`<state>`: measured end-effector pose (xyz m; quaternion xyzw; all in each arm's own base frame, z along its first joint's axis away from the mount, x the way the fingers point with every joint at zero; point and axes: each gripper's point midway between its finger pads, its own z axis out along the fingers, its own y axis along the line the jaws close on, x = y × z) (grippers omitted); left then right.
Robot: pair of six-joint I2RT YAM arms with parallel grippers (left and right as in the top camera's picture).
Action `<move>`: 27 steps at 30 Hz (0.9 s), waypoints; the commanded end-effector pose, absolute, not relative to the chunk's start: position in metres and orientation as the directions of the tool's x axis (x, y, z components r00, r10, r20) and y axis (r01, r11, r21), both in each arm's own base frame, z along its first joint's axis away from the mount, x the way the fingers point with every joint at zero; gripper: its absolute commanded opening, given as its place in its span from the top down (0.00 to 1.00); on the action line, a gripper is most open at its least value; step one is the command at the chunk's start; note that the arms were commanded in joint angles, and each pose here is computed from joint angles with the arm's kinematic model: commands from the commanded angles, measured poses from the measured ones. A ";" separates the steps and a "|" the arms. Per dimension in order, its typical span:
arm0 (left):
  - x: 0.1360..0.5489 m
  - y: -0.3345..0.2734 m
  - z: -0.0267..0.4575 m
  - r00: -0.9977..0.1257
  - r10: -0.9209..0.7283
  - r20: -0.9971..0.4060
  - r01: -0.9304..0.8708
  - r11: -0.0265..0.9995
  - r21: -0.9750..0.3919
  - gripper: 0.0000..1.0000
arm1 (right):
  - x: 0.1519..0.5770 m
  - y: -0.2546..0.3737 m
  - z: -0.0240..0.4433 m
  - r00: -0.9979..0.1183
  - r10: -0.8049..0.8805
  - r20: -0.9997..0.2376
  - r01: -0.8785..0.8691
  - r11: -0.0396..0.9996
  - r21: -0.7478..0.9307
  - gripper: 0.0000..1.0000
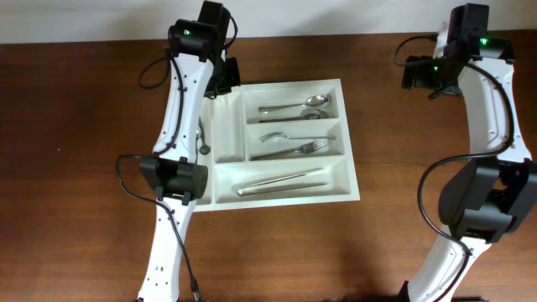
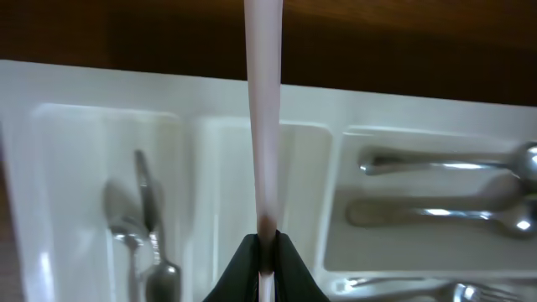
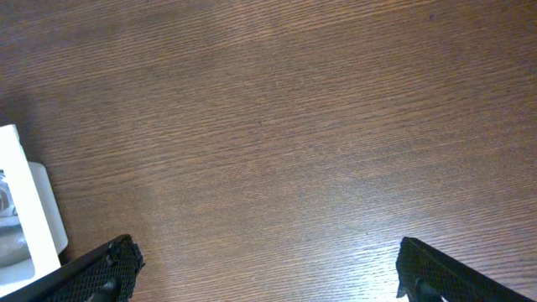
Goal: Pack container
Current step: 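Lower the knife into the tray's left narrow compartment and open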
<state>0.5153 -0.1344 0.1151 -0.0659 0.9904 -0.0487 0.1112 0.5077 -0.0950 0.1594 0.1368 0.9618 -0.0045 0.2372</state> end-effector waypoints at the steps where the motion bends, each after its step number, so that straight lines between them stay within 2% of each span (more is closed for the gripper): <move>1: 0.516 -0.117 0.126 -0.954 -0.160 -0.252 -0.155 0.987 -0.039 0.98 | 0.506 -0.096 0.167 -0.840 0.269 -0.471 0.274 0.960 0.060 0.01; 14: 0.498 -0.099 0.080 -0.968 -0.225 -0.107 -0.233 0.970 0.064 0.98 | 0.506 -0.096 0.167 -0.840 0.269 -0.470 0.274 0.960 0.060 0.01; 23: 0.496 -0.109 0.079 -0.971 -0.218 -0.102 -0.224 0.973 0.057 0.98 | 0.506 -0.096 0.167 -0.840 0.269 -0.470 0.274 0.960 0.060 0.01; 27: 0.491 -0.119 0.075 -0.979 -0.197 -0.059 -0.198 0.980 0.005 0.98 | 0.506 -0.096 0.167 -0.840 0.269 -0.470 0.274 0.960 0.060 0.01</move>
